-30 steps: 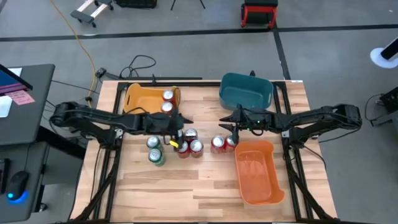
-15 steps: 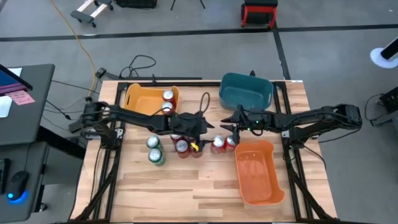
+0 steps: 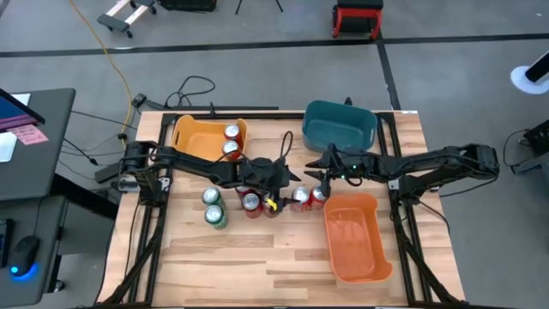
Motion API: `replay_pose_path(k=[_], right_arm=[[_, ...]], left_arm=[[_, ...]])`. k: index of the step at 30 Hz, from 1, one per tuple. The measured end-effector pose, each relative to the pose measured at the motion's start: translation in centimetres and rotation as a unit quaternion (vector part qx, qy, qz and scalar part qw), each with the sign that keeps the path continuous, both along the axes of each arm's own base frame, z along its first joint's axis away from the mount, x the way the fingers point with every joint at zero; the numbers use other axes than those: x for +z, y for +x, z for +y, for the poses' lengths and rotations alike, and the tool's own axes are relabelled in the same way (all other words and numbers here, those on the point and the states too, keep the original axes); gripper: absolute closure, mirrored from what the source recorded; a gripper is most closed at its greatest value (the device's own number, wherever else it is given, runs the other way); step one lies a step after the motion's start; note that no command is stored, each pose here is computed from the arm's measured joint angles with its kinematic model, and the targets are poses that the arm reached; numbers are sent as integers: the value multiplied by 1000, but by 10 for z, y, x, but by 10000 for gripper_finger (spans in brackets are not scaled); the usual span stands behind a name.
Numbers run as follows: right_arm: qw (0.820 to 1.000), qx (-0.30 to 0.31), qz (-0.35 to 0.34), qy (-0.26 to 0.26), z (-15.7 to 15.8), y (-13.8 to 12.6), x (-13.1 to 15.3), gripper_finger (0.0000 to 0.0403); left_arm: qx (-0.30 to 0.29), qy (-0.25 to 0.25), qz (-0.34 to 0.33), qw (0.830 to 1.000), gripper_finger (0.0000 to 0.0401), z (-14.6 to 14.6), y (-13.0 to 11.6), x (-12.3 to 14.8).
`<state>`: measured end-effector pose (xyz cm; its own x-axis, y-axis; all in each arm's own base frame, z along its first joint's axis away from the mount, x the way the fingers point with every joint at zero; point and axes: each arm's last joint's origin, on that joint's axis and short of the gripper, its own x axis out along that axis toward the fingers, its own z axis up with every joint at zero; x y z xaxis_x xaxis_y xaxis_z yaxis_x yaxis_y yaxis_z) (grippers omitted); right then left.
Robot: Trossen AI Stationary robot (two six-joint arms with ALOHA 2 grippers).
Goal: Sort soda cans
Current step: Put the left orange soda can into the yellow bin
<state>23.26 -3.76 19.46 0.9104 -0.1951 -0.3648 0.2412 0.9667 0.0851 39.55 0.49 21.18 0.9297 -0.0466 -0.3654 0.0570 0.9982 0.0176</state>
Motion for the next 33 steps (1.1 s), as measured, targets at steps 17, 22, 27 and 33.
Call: replay_pose_path(k=[17, 22, 27, 33], right_arm=[[994, -110, -15, -25, -6, -1, 3, 264], [993, -111, -29, -24, -6, -2, 7, 264], [992, -112, -51, -21, -5, -7, 17, 264], [992, -111, -58, -16, -3, -14, 24, 264]], left_arm=[[56, -22, 6, 998, 6, -11, -1, -1], [56, -20, 23, 998, 6, -13, -2, -5], [50, -14, 28, 998, 6, -17, 5, -8], [36, 10, 75, 996, 6, -21, 28, -16]])
